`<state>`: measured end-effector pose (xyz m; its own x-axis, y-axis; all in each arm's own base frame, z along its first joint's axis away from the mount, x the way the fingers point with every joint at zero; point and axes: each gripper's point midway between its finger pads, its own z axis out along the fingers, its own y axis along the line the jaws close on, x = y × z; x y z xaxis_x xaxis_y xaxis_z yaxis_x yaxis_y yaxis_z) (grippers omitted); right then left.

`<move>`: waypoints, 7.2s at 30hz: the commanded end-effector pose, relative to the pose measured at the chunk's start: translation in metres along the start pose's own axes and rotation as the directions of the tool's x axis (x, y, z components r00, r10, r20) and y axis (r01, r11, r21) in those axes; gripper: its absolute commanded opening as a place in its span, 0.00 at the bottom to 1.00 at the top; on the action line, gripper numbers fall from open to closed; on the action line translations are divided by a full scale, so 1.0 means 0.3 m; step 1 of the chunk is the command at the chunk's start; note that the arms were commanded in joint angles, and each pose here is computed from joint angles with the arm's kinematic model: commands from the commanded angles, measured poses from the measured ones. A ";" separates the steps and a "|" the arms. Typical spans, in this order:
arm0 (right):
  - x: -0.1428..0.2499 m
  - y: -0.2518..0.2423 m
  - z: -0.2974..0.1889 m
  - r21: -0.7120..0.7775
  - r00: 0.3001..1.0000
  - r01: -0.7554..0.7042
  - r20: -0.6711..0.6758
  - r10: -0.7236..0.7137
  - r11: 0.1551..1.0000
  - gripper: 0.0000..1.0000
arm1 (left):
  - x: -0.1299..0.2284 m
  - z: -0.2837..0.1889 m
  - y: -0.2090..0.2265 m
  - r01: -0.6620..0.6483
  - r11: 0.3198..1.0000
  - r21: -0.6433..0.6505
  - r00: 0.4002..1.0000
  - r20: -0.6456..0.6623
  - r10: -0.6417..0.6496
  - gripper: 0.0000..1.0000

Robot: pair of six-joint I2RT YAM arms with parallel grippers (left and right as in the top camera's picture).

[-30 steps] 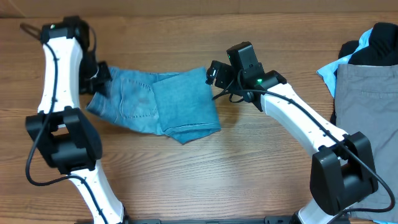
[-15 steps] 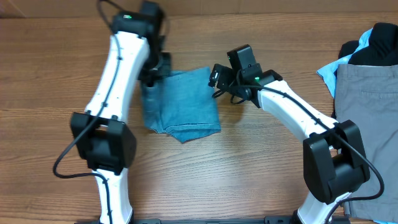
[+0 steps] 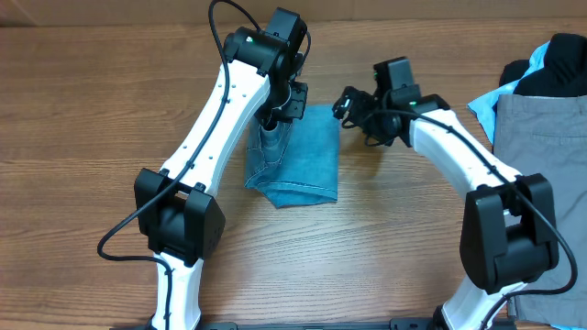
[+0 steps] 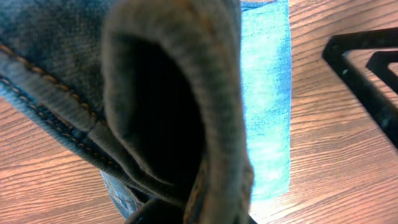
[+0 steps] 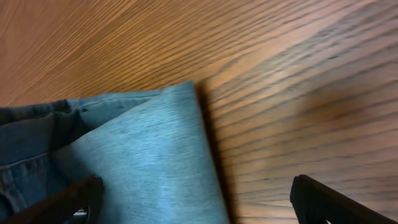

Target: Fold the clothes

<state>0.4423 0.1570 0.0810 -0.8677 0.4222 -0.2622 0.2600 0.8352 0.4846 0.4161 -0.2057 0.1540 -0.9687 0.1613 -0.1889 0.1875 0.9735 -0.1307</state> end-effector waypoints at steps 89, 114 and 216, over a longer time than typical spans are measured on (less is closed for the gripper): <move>0.349 -0.144 -0.028 -0.195 0.821 -0.190 -0.569 0.046 0.962 0.10 | 0.175 0.117 0.471 0.322 0.947 -0.009 0.920 -0.232 -0.315 1.00; 0.004 0.005 0.109 -0.435 0.969 -0.060 -0.241 -0.052 0.898 0.16 | 0.151 0.122 0.454 0.315 0.949 0.016 0.929 -0.210 -0.305 1.00; 0.039 -0.129 -0.391 -0.271 0.998 -0.059 0.017 0.066 0.961 1.00 | 0.143 0.593 -0.067 0.087 0.872 0.481 0.958 -0.279 0.059 0.07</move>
<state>0.3691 0.0893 0.1550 -0.8459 0.4796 -0.2332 0.1886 0.6781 0.7104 0.3998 -0.2469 0.0073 -0.9573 0.2863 0.0408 0.1953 0.7441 -0.6388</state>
